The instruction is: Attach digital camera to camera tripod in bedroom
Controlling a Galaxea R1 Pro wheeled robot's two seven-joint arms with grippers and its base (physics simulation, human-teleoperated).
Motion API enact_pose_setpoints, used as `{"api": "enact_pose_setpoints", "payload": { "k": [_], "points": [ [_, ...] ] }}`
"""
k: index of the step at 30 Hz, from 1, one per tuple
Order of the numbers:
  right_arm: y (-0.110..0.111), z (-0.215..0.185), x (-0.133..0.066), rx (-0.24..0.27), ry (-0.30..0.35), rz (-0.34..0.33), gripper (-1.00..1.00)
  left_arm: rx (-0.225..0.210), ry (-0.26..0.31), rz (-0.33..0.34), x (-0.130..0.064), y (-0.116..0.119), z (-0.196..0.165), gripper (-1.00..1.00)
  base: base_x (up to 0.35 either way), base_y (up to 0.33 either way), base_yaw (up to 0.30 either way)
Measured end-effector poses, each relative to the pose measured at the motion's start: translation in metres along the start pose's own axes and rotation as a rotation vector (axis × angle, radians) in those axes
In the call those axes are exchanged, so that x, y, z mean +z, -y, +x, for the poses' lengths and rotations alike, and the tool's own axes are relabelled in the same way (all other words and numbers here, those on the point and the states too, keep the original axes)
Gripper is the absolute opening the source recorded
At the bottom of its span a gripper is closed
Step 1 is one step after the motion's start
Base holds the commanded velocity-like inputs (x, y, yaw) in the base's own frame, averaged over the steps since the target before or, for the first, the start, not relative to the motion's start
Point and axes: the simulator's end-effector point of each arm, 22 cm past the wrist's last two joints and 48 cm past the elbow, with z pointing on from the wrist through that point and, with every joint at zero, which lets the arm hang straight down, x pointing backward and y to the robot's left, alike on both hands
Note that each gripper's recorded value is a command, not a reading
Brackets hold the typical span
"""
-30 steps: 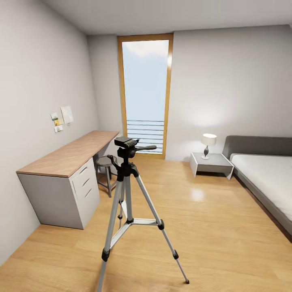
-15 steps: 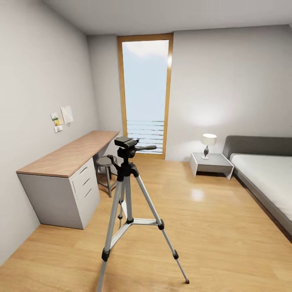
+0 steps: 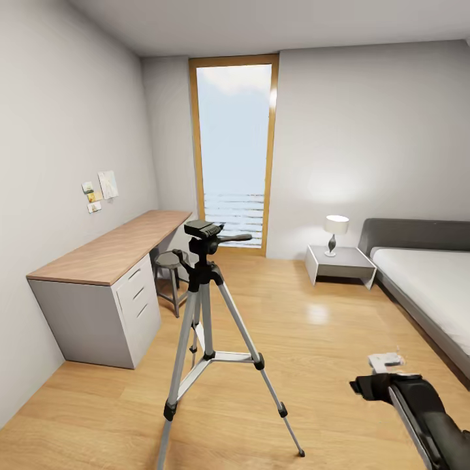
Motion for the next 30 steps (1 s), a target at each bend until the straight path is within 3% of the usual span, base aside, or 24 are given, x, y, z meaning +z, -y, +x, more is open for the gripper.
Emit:
{"api": "enact_pose_setpoints", "payload": {
  "k": [1,4,5,8,9,11,17,20,30],
  "points": [
    [-0.005,-0.033,-0.007,0.015,0.035,-0.023,1.0,0.0,0.0,0.0,0.0,0.0,0.0,1.0,0.0,0.0,0.0],
    [-0.021,-0.075,-0.018,0.036,0.087,-0.065,1.0,0.0,0.0,0.0,0.0,0.0,0.0,1.0,0.0,0.0,0.0],
    [-0.059,-0.12,-0.032,0.058,0.15,-0.139,1.0,0.0,0.0,0.0,0.0,0.0,0.0,1.0,0.0,0.0,0.0],
    [-0.106,-0.168,-0.053,0.07,0.224,-0.215,1.0,0.0,0.0,0.0,0.0,0.0,0.0,1.0,0.0,0.0,0.0],
    [-0.144,-0.191,-0.069,0.064,0.261,-0.278,1.0,-0.001,0.0,0.0,0.0,0.0,0.0,1.0,0.0,0.0,0.0],
    [-0.18,-0.21,-0.085,0.045,0.292,-0.33,1.0,-0.001,0.0,0.0,0.0,0.0,0.0,1.0,0.0,0.0,0.0],
    [-0.259,-0.226,-0.118,-0.039,0.333,-0.419,1.0,-0.001,0.001,0.0,0.0,0.0,0.0,1.0,0.0,0.0,0.0],
    [-0.285,-0.228,-0.129,-0.089,0.352,-0.433,1.0,-0.001,0.001,0.0,0.0,0.0,0.0,1.0,0.0,0.0,0.0],
    [-0.291,-0.236,-0.135,-0.127,0.396,-0.402,1.0,-0.001,0.0,0.0,0.0,0.0,0.0,1.0,0.0,0.0,0.0]
  ]
}}
